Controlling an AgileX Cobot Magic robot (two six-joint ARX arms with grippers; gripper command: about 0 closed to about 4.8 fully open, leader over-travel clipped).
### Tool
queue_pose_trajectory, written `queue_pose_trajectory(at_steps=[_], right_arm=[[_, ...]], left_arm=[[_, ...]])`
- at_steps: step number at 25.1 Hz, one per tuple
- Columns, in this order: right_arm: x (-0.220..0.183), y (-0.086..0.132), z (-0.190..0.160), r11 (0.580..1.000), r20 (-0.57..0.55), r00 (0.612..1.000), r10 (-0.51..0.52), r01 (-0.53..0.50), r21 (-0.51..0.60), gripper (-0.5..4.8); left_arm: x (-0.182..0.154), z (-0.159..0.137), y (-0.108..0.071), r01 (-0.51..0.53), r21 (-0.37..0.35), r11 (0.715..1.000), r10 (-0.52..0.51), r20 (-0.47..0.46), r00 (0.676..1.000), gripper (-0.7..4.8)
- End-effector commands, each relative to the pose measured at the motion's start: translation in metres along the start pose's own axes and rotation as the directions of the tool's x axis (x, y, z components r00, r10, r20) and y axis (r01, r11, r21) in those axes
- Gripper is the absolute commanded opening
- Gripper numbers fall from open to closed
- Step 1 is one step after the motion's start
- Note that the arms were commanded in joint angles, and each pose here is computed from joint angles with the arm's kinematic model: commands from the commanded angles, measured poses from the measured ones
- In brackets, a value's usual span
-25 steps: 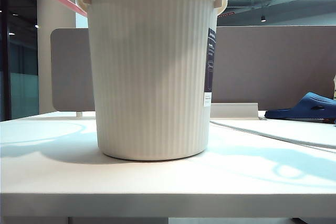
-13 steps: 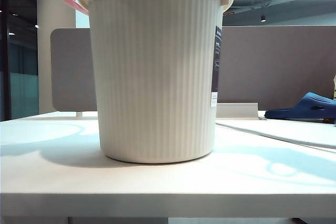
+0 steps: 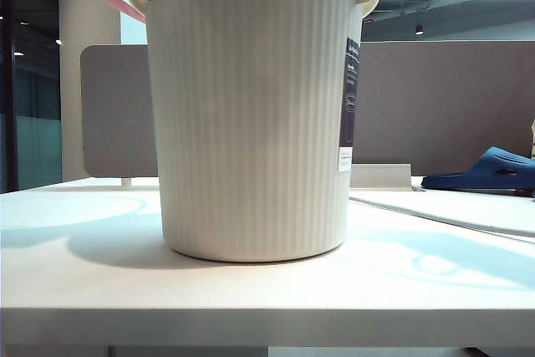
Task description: Open the ring lid of the trash can, pull out the black garbage bag inside, and place it on the table.
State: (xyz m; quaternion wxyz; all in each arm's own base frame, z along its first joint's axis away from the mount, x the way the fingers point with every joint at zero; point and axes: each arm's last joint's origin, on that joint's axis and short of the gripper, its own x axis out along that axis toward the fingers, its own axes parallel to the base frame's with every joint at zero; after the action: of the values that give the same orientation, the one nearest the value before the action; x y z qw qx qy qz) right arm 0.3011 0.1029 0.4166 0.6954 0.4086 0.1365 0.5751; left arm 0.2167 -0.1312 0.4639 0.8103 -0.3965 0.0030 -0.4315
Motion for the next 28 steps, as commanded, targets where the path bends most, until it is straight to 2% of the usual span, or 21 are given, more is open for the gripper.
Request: queue_pose_trajectory(at_steps=[1, 8, 12, 15, 24, 28], right_arm=[[0.000, 0.005, 0.002, 1.000, 0.022, 1.000, 0.014, -0.014, -0.025, -0.01], [0.001, 0.007, 0.003, 0.999, 0.034, 0.999, 0.016, -0.015, -0.031, -0.01], [0.006, 0.019, 0.015, 0.996, 0.034, 0.998, 0.049, -0.046, -0.072, -0.01], [0.012, 0.030, 0.026, 0.993, 0.038, 0.997, 0.067, -0.063, -0.095, -0.01], [0.020, 0.044, 0.043, 0.987, 0.066, 0.993, 0.100, -0.090, -0.130, -0.01], [0.022, 0.059, 0.051, 0.979, 0.073, 0.989, 0.130, -0.117, -0.169, -0.01]], left_arm=[[0.000, 0.007, -0.009, 0.060, 0.032, 0.998, -0.061, 0.043, 0.997, -0.06], [0.013, 0.019, -0.019, 0.114, 0.046, 0.992, -0.115, 0.030, 0.993, -0.06], [0.021, 0.024, -0.022, 0.136, 0.052, 0.989, -0.138, 0.025, 0.990, -0.06], [0.026, 0.032, -0.029, 0.165, 0.064, 0.984, -0.167, 0.030, 0.986, -0.06], [0.034, 0.048, -0.046, 0.233, 0.094, 0.968, -0.238, 0.042, 0.970, -0.06], [0.039, 0.058, -0.055, 0.263, 0.111, 0.958, -0.270, 0.053, 0.961, -0.06]])
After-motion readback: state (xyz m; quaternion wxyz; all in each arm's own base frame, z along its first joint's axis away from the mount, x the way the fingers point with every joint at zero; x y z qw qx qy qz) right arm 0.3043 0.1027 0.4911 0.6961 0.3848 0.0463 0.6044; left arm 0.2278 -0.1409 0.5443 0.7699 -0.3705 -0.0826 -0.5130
